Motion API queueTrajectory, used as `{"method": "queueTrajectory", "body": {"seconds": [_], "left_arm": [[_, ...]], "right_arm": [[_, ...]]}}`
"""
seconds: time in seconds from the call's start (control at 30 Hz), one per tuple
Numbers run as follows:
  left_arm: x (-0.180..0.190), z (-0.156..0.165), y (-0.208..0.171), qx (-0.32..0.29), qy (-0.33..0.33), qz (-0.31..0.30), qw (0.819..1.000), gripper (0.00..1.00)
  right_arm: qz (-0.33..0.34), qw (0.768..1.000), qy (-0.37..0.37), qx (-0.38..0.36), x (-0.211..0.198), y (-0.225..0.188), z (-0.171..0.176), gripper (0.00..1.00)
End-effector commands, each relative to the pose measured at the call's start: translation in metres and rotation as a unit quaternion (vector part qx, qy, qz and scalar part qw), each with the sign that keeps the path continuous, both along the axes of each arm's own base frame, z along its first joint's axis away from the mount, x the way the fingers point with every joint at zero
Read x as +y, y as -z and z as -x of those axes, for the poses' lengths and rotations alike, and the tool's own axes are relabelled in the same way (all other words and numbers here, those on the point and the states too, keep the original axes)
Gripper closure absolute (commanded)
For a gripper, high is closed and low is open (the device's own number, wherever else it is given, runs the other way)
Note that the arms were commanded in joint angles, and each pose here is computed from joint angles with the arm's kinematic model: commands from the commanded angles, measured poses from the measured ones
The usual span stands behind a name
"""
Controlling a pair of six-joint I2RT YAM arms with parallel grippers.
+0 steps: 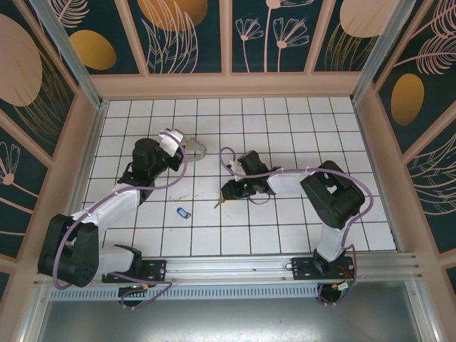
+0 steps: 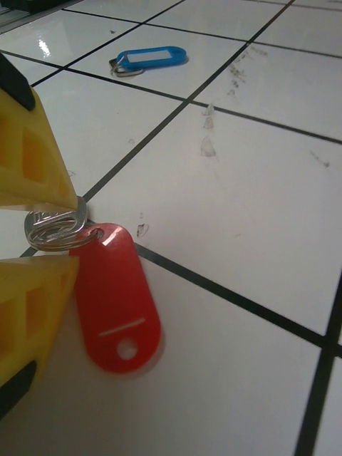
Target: Put the keys on the keyring
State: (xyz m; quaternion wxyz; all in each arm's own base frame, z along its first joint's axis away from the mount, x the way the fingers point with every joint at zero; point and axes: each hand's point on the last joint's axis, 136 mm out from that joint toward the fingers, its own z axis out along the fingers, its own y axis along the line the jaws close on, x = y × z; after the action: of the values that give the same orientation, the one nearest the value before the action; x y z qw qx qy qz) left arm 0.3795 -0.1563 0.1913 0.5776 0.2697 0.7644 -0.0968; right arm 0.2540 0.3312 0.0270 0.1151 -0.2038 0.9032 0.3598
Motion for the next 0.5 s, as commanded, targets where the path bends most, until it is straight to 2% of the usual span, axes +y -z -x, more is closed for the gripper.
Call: {"method": "queueTrajectory", "body": {"seconds": [0.0, 0.13, 0.23, 0.47], "left_arm": [[0.0017, -0.0029, -0.024, -0.035, -0.005, 0.018, 0.999, 1.0], [0.0, -0.0019, -0.0223, -0.032, 0.0, 0.018, 0.999, 1.0], [-0.0019, -0.0011, -0.0216, -0.03, 0.005, 0.019, 0.999, 1.0], [-0.0025, -0.0001, -0.0205, -0.028, 0.009, 0.019, 0.999, 1.0]], "right_arm": [[0.008, 1.0, 0.01, 0.009, 0.0029, -0.0001, -0.0022, 0.77], [0.009, 1.0, 0.009, 0.007, 0.0038, 0.0014, -0.0013, 0.78], [0.009, 1.0, 0.011, 0.004, 0.0054, 0.0027, -0.0045, 0.83], [-0.01, 1.0, 0.009, 0.009, 0.0119, -0.0019, -0.0043, 0.83]]}}
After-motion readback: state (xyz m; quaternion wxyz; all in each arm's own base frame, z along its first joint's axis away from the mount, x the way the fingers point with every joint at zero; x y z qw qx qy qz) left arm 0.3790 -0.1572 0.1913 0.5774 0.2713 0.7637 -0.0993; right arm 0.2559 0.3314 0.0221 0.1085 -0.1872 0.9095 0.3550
